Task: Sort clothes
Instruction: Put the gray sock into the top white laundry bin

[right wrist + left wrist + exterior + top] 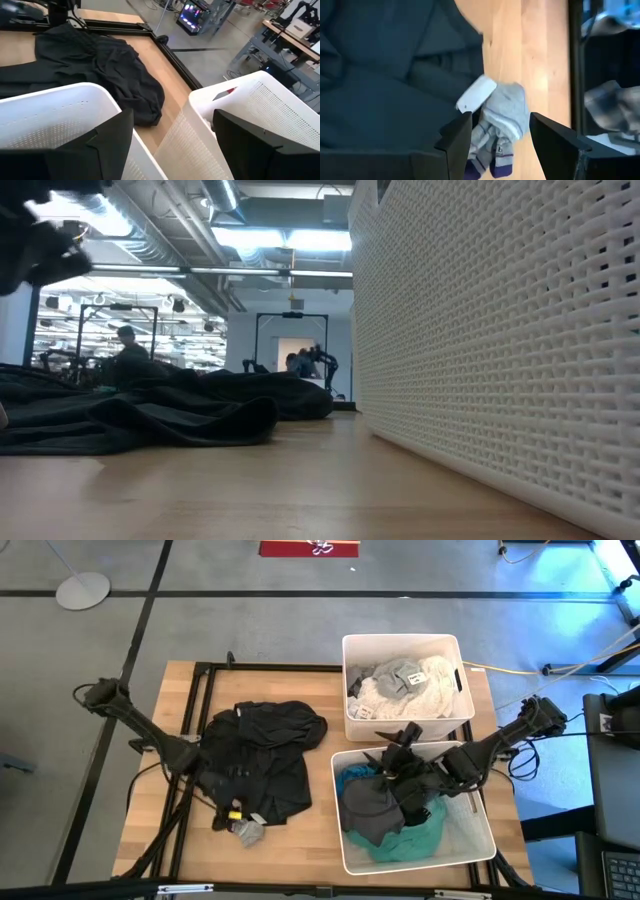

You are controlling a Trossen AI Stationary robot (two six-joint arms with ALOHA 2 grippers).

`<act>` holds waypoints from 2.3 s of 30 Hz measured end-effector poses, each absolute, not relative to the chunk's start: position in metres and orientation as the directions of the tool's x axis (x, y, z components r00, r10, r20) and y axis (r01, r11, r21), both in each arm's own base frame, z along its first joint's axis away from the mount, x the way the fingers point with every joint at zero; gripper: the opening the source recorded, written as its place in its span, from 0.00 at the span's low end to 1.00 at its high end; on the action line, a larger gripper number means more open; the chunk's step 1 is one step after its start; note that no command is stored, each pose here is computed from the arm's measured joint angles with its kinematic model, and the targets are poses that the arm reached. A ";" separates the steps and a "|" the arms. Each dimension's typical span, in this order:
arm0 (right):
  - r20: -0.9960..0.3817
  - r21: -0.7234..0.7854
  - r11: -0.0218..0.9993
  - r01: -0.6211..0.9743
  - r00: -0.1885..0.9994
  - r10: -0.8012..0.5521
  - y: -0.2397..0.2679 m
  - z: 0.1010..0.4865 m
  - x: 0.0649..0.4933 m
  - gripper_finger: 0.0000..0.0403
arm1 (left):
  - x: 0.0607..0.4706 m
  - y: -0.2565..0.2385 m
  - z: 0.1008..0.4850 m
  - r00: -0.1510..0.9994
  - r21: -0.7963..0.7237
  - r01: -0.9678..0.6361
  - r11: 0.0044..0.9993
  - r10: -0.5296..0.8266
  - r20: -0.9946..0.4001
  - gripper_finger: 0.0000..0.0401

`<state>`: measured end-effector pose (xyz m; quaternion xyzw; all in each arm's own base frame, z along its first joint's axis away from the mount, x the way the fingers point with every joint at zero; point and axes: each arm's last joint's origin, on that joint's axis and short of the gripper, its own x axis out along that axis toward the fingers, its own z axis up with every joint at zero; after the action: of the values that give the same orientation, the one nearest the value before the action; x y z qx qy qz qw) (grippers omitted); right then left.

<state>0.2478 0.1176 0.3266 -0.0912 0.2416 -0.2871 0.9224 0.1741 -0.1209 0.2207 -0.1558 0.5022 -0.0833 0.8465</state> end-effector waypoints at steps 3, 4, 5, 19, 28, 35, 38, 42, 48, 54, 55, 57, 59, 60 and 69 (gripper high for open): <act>-0.383 -0.310 0.812 0.494 0.717 -0.583 0.118 0.327 0.248 0.68 | 0.174 -0.135 0.207 0.438 -0.312 -0.027 0.950 -0.269 -0.858 0.47; -0.382 -0.311 0.811 0.495 0.717 -0.583 0.118 0.327 0.248 0.68 | 0.175 -0.140 0.203 0.425 -0.304 -0.023 0.952 -0.266 -0.865 0.47; -0.380 -0.312 0.810 0.497 0.716 -0.585 0.118 0.327 0.248 0.68 | 0.175 -0.145 0.198 0.415 -0.299 -0.013 0.954 -0.267 -0.870 0.47; -0.388 -0.334 0.805 0.491 0.707 -0.592 0.120 0.321 0.251 0.68 | 0.194 -0.177 0.147 0.391 -0.225 0.000 0.974 -0.207 -0.897 0.47; -0.418 -0.378 0.802 0.462 0.688 -0.593 0.127 0.305 0.262 0.68 | 0.196 -0.179 0.147 0.407 -0.232 0.024 0.972 -0.222 -0.886 0.21; -0.507 -0.410 0.847 0.339 0.687 -0.521 0.130 0.295 0.269 0.68 | 0.190 -0.171 0.170 0.437 -0.254 0.044 0.966 -0.248 -0.865 0.03; -0.487 -0.394 0.851 0.347 0.707 -0.513 0.132 0.309 0.271 0.68 | 0.186 -0.162 0.190 0.477 -0.264 0.041 0.964 -0.252 -0.842 0.05; -0.447 -0.389 0.857 0.337 0.745 -0.496 0.134 0.333 0.275 0.68 | 0.178 -0.146 0.220 0.590 -0.202 0.065 0.977 -0.201 -0.782 0.02; -0.394 -0.369 0.881 0.295 0.809 -0.436 0.130 0.346 0.290 0.68 | 0.169 -0.117 0.263 0.815 -0.035 0.057 0.998 -0.067 -0.576 0.03; -0.384 -0.319 0.923 0.217 0.860 -0.335 0.115 0.347 0.315 0.68 | 0.168 -0.092 0.287 0.907 0.113 -0.023 0.993 0.068 -0.415 0.03; -0.375 -0.308 0.932 0.193 0.875 -0.305 0.113 0.349 0.318 0.68 | 0.170 -0.090 0.289 0.913 0.130 -0.029 0.991 0.079 -0.400 0.03; -0.359 -0.264 0.955 0.135 0.905 -0.227 0.109 0.350 0.326 0.68 | 0.174 -0.084 0.292 0.922 0.167 -0.044 0.985 0.104 -0.372 0.03; -0.332 -0.211 0.975 0.076 0.932 -0.144 0.105 0.351 0.337 0.68 | 0.178 -0.080 0.294 0.927 0.190 -0.061 0.980 0.126 -0.354 0.03; -0.330 -0.195 0.980 0.049 0.937 -0.113 0.103 0.348 0.341 0.68 | 0.180 -0.078 0.295 0.928 0.200 -0.071 0.977 0.138 -0.346 0.03; -0.254 -0.143 0.987 0.074 0.961 -0.109 0.088 0.318 0.387 0.68 | 0.199 -0.072 0.298 0.946 0.243 -0.121 0.962 0.186 -0.265 0.04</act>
<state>0.3873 0.0878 0.3184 -0.0661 0.1315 -0.0462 0.9880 0.1988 -0.0720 0.2985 0.1126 0.1441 0.0783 0.9800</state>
